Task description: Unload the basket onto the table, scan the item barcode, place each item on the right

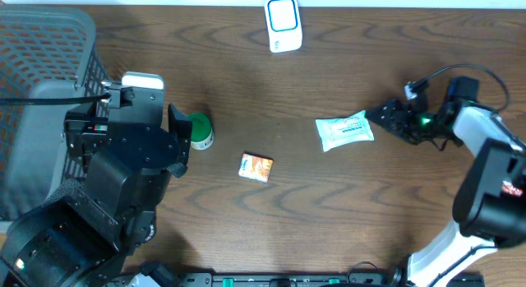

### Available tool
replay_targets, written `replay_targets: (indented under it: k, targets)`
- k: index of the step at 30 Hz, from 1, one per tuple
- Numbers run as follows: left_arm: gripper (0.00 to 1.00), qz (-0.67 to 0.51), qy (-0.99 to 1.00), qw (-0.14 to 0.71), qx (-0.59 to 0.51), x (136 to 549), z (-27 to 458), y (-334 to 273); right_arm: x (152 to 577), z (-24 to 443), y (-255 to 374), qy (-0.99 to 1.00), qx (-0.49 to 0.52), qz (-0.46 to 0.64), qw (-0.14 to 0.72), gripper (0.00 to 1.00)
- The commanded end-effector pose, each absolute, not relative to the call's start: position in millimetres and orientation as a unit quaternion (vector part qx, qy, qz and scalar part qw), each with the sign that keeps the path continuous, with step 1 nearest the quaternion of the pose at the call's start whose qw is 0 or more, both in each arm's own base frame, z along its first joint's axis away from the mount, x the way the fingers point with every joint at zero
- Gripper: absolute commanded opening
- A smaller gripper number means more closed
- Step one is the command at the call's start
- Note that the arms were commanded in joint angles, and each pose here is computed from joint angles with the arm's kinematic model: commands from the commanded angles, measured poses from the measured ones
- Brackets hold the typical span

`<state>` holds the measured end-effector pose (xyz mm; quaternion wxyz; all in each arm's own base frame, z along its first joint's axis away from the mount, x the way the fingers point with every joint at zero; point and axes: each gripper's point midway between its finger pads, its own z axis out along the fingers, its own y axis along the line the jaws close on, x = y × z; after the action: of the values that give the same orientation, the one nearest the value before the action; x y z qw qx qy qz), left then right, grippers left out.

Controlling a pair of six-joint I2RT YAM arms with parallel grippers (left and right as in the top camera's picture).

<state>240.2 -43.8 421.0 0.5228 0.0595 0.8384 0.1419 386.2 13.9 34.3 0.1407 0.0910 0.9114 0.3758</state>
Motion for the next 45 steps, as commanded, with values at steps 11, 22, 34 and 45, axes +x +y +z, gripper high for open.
replay_targets:
  k: [11,22,34,45]
  targets:
    - [0.98,0.152,0.836,0.525,0.055,240.0,423.7,-39.6,347.6,-64.8,56.2,0.949,0.064,0.308,-0.004,0.99]
    - [0.98,0.152,0.836,0.525,0.055,240.0,423.7,-39.6,340.3,-81.6,49.1,0.958,0.065,0.278,-0.022,0.01]
    - [0.98,0.152,0.836,0.525,0.055,240.0,423.7,-39.6,359.4,2.1,28.1,0.974,0.08,0.214,-0.012,0.01]
    - [0.98,0.152,0.836,0.525,0.055,240.1,423.7,-39.6,368.5,137.0,-41.8,0.956,0.094,-0.209,0.185,0.01]
